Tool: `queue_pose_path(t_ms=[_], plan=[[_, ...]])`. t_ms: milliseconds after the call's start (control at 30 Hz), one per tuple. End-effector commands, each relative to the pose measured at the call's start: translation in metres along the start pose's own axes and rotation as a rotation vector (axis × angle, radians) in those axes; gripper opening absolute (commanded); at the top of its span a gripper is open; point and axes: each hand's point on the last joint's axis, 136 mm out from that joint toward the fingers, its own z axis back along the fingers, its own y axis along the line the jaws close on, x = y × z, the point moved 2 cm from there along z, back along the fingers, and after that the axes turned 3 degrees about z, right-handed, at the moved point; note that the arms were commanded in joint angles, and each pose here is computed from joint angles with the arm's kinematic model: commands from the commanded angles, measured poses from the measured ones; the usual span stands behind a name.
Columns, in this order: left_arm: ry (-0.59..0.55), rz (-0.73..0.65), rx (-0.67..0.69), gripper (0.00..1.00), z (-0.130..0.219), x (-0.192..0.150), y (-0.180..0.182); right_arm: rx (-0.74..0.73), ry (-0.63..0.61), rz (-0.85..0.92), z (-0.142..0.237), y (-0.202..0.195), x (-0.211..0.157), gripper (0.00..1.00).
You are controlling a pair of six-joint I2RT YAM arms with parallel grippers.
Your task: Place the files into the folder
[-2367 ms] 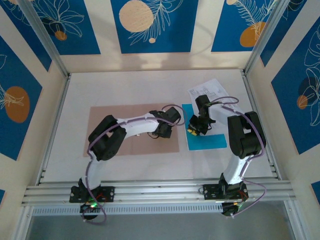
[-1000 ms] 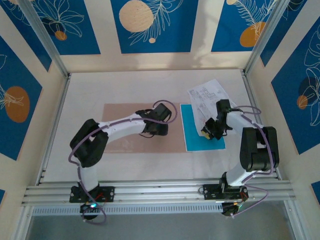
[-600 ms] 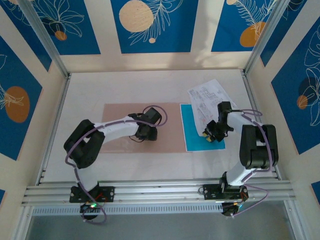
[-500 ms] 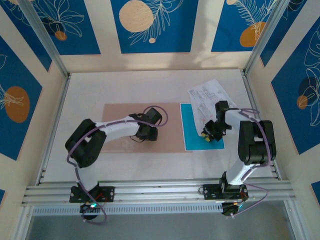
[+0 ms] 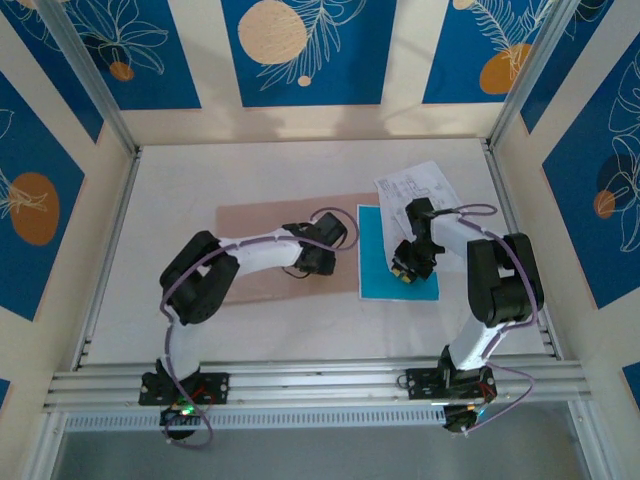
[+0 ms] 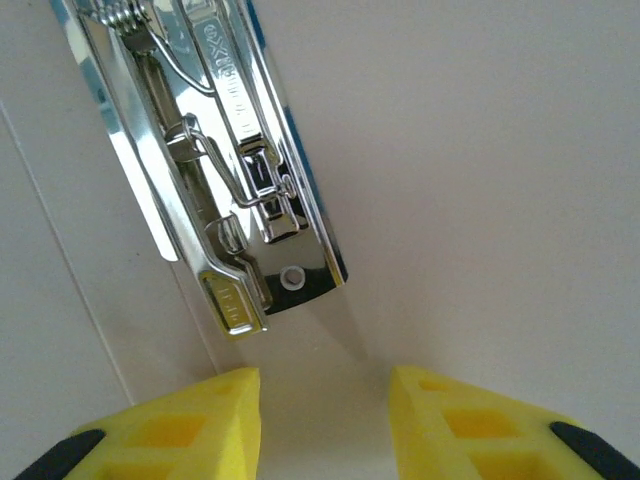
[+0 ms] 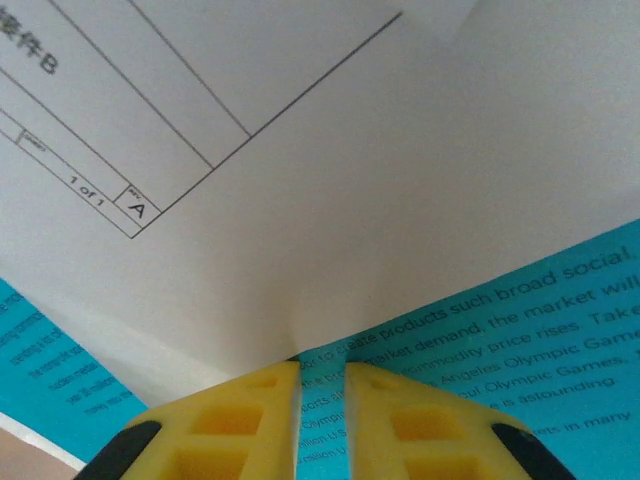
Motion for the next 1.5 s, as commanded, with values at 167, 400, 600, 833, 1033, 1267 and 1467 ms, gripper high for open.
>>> queue_pose_path(t_ms=[167, 400, 600, 833, 1033, 1267, 1467], plan=[[-0.032, -0.087, -0.06, 0.37, 0.014, -0.01, -0.03, 0.016, -0.032, 0.072, 0.029, 0.006, -0.019, 0.21], [-0.109, -0.039, -0.046, 0.47, 0.057, 0.008, -0.012, 0.124, -0.143, -0.022, 0.069, -0.004, 0.028, 0.23], [-0.05, 0.133, -0.058, 0.49, 0.041, 0.026, 0.036, 0.169, -0.135, -0.148, 0.069, -0.011, 0.087, 0.22], [0.007, 0.147, -0.062, 0.46, 0.004, 0.048, 0.055, 0.085, -0.011, -0.221, 0.03, -0.007, 0.108, 0.2], [0.035, 0.121, -0.099, 0.44, -0.019, 0.044, 0.04, 0.011, 0.065, -0.161, 0.008, 0.0, 0.085, 0.18], [0.021, 0.104, -0.135, 0.44, -0.022, 0.044, 0.022, -0.027, 0.081, -0.086, 0.0, 0.006, 0.05, 0.18], [0.019, 0.081, -0.146, 0.44, -0.022, 0.041, 0.015, -0.058, 0.088, -0.044, -0.008, 0.008, 0.023, 0.18]])
